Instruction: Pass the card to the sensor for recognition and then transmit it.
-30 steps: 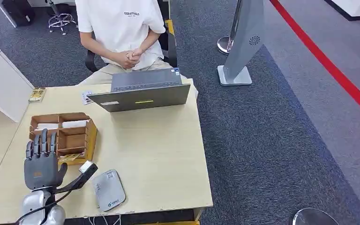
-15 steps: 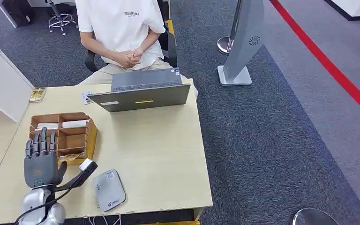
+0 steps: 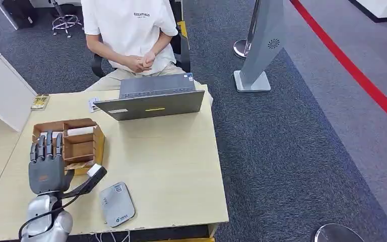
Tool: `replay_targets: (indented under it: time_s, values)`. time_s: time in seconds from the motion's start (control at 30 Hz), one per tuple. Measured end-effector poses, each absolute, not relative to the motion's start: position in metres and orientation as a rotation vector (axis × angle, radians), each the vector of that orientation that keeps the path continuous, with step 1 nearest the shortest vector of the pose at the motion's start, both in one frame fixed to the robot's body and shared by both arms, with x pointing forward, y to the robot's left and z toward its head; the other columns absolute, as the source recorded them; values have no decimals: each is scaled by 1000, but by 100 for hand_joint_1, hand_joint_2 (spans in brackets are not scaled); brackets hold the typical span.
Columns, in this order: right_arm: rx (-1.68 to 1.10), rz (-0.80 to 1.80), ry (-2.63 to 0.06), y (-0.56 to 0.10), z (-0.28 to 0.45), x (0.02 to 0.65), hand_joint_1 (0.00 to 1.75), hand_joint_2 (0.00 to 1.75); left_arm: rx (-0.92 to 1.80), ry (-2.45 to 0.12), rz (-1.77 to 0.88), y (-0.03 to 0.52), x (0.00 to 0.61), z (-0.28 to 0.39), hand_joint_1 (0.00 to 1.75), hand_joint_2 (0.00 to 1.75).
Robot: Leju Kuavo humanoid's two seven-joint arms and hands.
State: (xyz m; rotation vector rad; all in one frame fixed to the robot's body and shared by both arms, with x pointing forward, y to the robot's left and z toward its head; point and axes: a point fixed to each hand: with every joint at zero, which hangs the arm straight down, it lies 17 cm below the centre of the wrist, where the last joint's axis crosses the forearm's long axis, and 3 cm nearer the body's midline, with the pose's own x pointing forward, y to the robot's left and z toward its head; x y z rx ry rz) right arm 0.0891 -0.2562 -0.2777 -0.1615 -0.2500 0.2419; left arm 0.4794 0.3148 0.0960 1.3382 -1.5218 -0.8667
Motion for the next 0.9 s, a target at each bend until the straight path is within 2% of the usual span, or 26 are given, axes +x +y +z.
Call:
replay_targets:
  time_s: [0.9]
  values:
    - [-166,241,-255,-257,-277,90,0,175,1316,-1500,-878,315,479,85,0,175]
